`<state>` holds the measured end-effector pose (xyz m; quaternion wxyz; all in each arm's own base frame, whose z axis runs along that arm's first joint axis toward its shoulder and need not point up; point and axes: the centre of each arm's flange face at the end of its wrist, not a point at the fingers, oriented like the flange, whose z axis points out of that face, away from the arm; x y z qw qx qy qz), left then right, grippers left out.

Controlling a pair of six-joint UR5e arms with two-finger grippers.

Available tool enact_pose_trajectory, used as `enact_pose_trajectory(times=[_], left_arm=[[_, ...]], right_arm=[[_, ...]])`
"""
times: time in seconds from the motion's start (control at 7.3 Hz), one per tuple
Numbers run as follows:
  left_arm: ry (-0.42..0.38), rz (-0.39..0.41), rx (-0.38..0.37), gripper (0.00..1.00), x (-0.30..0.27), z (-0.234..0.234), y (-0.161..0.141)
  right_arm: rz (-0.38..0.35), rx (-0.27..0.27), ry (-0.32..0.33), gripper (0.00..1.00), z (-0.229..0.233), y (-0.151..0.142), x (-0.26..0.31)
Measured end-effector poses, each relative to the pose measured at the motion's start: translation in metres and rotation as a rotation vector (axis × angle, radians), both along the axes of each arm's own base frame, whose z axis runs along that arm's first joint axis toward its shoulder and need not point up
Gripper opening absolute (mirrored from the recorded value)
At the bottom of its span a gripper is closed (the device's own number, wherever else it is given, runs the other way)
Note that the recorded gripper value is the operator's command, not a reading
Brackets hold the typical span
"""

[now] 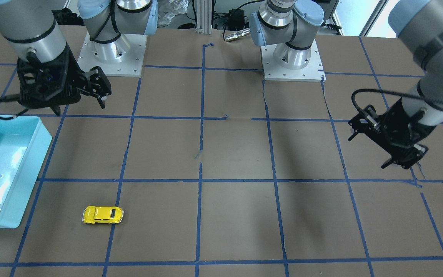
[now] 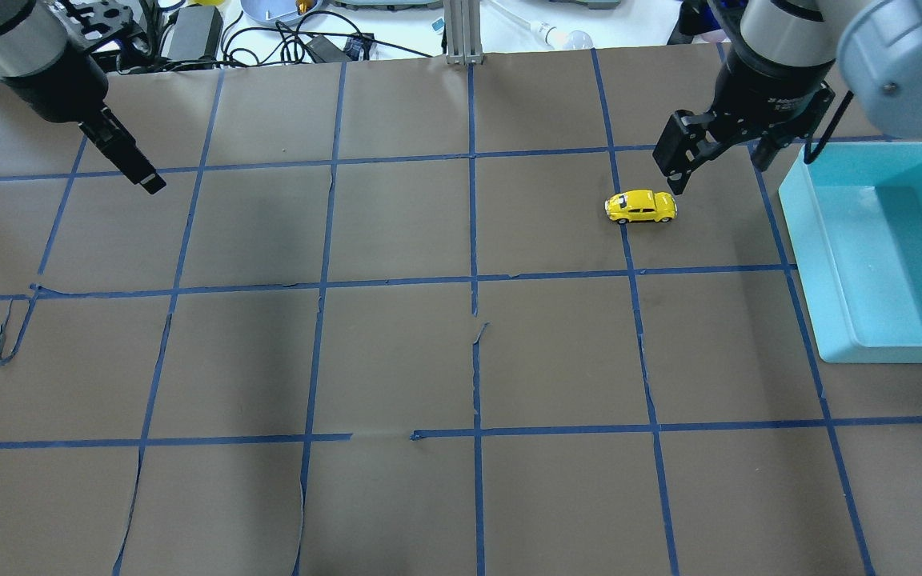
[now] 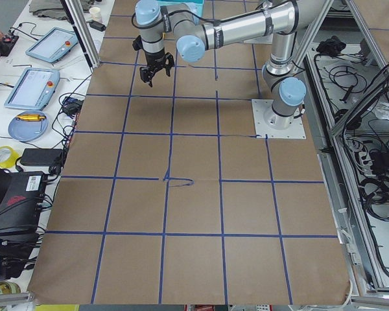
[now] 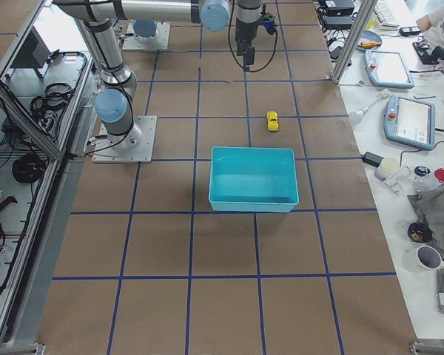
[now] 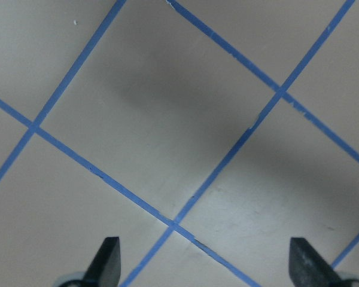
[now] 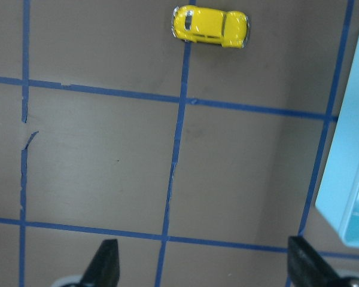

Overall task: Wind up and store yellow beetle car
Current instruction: 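Lower the right gripper onto the yellow car near the bin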

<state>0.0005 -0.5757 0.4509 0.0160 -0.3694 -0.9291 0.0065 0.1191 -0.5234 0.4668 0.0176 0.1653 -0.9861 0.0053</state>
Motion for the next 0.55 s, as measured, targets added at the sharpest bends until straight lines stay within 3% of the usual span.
enact_pose_trajectory(times=[0.27, 0.55], left_arm=[[0.011, 0.247, -0.014, 1.0, -0.046, 0.037, 0.036], [0.011, 0.467, -0.004, 1.0, -0.082, 0.044, 0.052]], right_arm=[[0.259, -0.05, 0.011, 1.0, -0.032, -0.039, -0.001], [0.516, -0.052, 0.028, 1.0, -0.082, -0.076, -0.001]])
